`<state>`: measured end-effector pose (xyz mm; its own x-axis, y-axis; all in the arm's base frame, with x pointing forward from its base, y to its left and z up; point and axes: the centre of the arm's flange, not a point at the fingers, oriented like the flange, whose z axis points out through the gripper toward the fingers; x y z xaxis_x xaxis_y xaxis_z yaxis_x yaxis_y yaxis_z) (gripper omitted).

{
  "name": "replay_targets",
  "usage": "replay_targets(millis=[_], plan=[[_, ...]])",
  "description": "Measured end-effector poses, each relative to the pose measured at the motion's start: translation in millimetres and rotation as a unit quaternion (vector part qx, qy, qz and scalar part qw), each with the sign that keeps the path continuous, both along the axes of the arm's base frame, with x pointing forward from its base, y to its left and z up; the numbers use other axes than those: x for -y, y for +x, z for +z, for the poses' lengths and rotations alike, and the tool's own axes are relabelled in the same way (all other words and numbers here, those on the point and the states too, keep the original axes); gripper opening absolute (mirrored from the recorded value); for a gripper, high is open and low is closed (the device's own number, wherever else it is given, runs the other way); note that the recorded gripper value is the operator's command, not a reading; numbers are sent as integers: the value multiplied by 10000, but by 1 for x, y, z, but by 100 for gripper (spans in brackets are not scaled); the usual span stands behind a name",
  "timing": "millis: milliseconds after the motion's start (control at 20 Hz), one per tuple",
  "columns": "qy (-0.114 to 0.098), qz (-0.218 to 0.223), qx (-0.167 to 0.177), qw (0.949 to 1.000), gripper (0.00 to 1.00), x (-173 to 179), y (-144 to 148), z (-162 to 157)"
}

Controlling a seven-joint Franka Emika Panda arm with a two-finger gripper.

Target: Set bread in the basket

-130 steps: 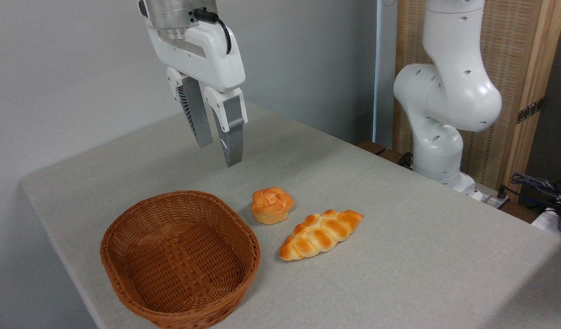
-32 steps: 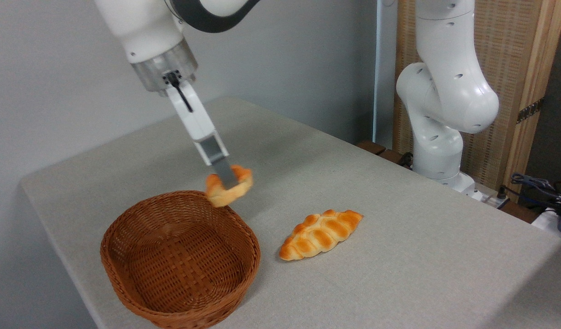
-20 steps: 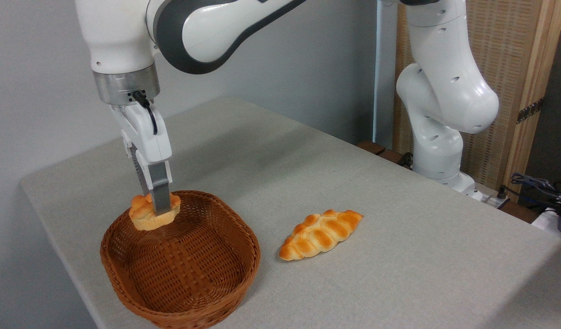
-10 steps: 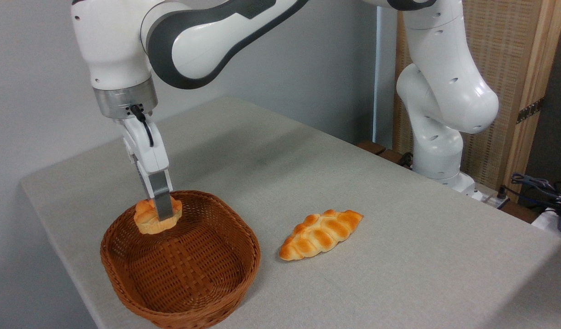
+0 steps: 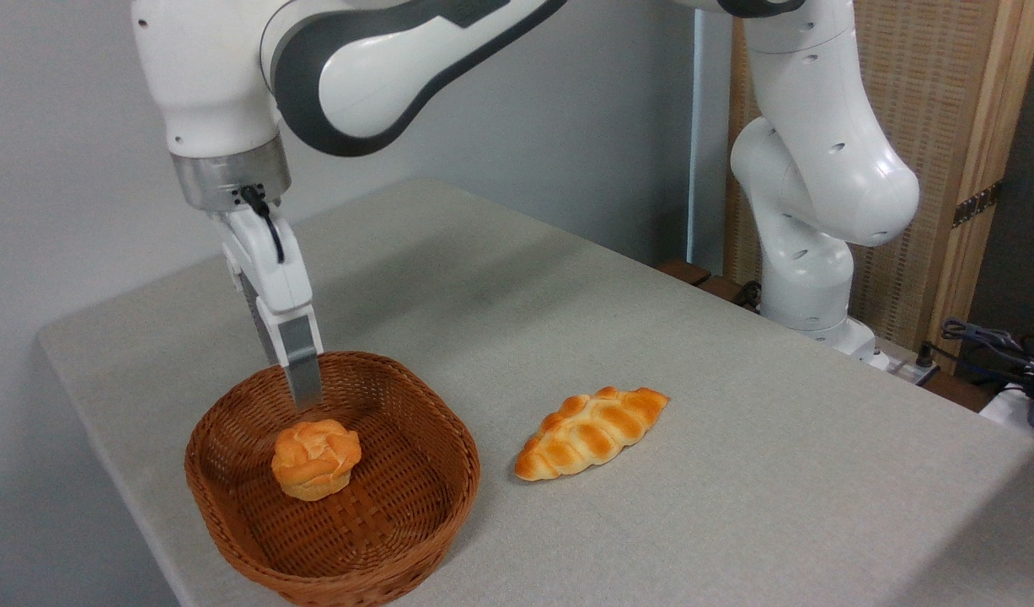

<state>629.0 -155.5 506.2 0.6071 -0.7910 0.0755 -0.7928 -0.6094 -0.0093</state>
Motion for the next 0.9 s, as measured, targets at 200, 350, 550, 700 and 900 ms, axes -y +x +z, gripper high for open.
replay_targets(millis=[200,350,550,700,900], plan=[[38,378,-213,9991,100,-50,-18,43],[75,620,-479,9969,100,-89,-45,78],[85,555,-555,9969,100,-97,-67,87],[74,541,-478,9974,100,-96,-72,80],[63,538,-271,9982,100,-99,-71,83]])
